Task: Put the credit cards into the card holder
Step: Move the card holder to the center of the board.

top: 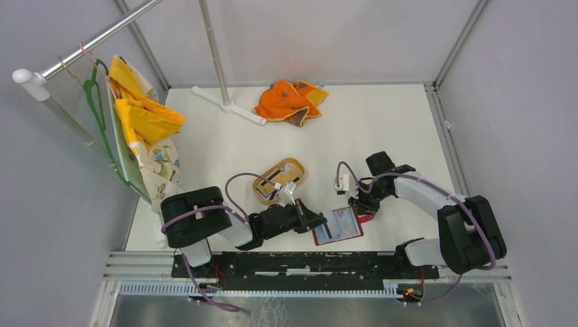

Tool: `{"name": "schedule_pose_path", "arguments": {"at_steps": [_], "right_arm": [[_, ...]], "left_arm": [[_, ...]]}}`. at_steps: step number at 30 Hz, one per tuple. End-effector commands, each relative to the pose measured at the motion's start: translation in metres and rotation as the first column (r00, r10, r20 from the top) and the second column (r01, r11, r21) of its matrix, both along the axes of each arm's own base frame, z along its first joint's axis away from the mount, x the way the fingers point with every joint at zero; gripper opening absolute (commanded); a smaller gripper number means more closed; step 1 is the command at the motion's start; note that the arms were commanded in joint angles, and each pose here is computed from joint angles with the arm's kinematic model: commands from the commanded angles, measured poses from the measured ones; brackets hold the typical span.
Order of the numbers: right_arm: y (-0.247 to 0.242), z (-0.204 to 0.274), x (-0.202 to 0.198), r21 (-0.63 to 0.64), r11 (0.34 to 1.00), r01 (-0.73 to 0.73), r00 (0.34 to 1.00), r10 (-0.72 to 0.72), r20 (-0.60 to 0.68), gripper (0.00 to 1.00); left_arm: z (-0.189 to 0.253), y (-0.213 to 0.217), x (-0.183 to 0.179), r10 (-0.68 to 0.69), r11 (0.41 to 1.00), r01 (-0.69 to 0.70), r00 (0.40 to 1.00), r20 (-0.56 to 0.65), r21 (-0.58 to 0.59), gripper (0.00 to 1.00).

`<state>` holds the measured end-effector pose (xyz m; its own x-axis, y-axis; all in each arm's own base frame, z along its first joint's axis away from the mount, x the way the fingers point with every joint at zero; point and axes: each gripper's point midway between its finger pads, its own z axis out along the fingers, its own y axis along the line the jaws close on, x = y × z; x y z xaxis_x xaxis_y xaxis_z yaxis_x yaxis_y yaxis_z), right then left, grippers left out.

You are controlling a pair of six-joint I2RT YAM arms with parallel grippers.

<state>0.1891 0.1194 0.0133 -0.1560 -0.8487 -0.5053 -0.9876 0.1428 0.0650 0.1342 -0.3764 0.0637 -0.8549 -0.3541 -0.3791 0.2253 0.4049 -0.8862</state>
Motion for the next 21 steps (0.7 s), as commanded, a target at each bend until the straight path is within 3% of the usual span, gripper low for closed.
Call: {"name": "schedule_pose_path", "arguments": {"at_steps": [1,21], "right_arm": [[-0.001,-0.002,0.002,-0.016,1.0,0.004,1.0,-0.004,0.009,0.38],[-0.001,-0.002,0.002,-0.019,1.0,0.005,1.0,-0.004,0.014,0.38]], "left_arm": [[0.008,-0.008,0.004,0.022,0.999,-0.022,1.0,-0.005,-0.039,0.02],[-0.016,-0.008,0.001,0.054,0.998,-0.05,0.995,-0.079,0.046,0.02]]}}
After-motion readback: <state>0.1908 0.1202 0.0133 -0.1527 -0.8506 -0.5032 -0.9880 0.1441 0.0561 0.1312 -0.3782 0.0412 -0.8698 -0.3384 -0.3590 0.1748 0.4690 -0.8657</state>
